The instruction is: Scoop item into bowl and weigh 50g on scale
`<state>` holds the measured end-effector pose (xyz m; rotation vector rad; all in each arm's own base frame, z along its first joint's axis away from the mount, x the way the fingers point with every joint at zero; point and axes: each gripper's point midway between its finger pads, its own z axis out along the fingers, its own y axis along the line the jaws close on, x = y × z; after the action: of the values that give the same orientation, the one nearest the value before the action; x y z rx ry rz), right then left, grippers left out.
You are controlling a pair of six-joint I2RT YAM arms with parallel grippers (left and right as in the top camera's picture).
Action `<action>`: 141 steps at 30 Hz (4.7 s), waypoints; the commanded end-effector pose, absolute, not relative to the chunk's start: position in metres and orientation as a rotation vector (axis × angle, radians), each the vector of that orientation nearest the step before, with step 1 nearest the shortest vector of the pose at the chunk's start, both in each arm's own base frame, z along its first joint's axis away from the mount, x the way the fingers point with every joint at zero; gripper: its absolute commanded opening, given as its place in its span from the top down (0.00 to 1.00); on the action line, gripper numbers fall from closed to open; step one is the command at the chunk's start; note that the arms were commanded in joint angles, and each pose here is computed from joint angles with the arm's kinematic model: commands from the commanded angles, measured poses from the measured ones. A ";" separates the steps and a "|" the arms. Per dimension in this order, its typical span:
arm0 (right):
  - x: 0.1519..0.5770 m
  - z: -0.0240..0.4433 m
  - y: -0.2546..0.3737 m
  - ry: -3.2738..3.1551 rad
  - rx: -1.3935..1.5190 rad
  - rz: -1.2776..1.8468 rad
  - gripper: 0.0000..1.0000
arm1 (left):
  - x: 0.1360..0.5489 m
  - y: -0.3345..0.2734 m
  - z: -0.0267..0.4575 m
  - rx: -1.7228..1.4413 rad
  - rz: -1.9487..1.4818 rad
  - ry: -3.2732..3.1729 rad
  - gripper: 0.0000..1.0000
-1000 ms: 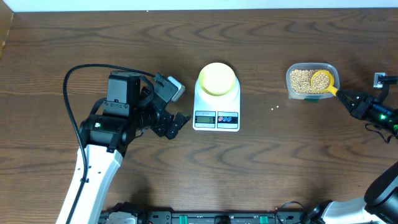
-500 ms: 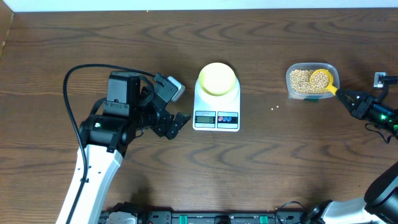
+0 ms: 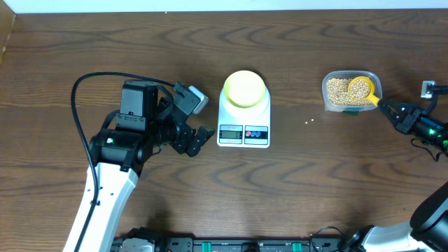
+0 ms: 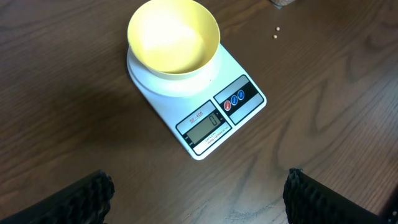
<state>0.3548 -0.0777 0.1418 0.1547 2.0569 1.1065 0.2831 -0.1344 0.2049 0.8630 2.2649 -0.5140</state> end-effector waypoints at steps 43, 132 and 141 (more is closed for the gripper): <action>0.352 0.160 -0.075 1.952 0.143 1.217 0.99 | 0.282 -0.137 0.203 0.885 -0.526 2.257 0.11; 0.385 0.168 0.152 2.199 -0.112 1.566 0.99 | 0.282 -0.137 0.203 0.884 -0.526 2.257 0.11; 0.386 0.164 0.171 2.212 -0.174 1.498 0.99 | 0.282 -0.137 0.203 0.884 -0.526 2.257 0.11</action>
<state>0.3850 0.1640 0.1653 -0.1410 2.2145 1.5183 0.2831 -0.1344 0.2049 0.8630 2.2649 -0.5140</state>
